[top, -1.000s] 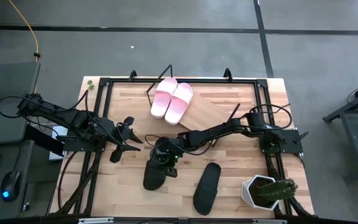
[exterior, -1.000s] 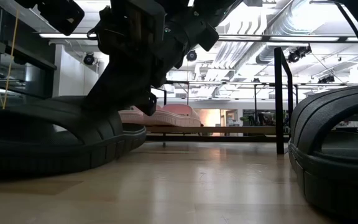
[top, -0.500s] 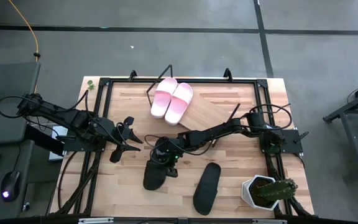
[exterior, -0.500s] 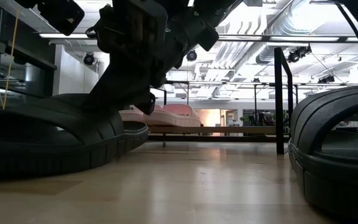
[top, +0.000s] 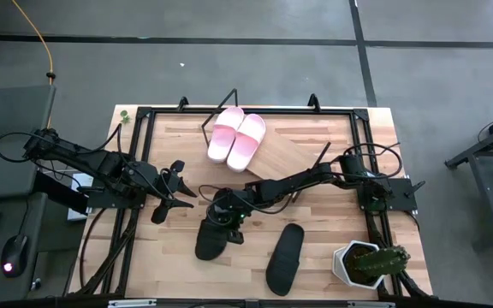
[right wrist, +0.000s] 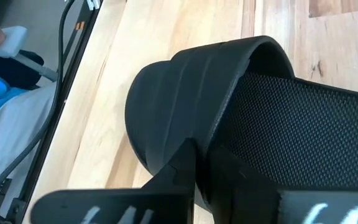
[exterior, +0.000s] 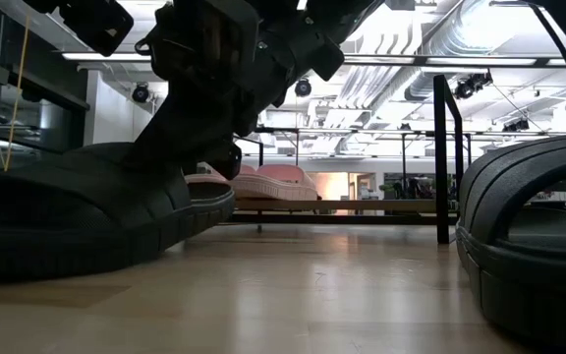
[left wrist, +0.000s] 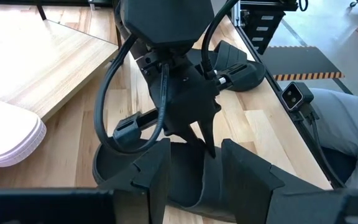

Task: Pick and place slides into the shelf
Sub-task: Put the left black slipper on the shelf

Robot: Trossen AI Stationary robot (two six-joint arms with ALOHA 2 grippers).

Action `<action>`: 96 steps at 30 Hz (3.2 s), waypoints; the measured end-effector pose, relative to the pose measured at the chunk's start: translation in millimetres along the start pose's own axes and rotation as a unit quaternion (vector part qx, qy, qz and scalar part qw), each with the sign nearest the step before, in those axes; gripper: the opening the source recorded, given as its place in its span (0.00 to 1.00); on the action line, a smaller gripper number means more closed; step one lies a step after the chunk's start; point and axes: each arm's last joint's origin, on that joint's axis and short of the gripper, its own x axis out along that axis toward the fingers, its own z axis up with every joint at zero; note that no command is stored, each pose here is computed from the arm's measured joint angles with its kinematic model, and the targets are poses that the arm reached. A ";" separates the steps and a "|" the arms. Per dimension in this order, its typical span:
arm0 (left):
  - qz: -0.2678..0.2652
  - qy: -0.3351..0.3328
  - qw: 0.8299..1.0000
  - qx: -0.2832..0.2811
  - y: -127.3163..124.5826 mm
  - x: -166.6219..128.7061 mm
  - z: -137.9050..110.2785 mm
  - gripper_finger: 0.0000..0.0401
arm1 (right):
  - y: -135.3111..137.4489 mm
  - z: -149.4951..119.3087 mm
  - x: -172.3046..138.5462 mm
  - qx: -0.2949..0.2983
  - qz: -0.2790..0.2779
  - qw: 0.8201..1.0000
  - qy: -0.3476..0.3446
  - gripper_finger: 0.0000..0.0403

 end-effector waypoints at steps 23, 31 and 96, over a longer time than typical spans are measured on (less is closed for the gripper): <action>0.000 0.000 1.000 0.000 0.0 -0.1 0.1 0.32 | -2.5 3.5 -6.7 0.036 0.001 0.999 0.002 0.02; 0.000 0.000 1.000 0.000 0.0 -0.2 0.2 0.32 | 3.9 12.2 -22.1 0.029 -0.001 1.000 -0.008 0.02; 0.004 -0.001 1.000 0.000 0.2 -0.1 0.1 0.32 | 51.8 43.4 -264.9 0.038 -0.091 0.993 -0.072 0.02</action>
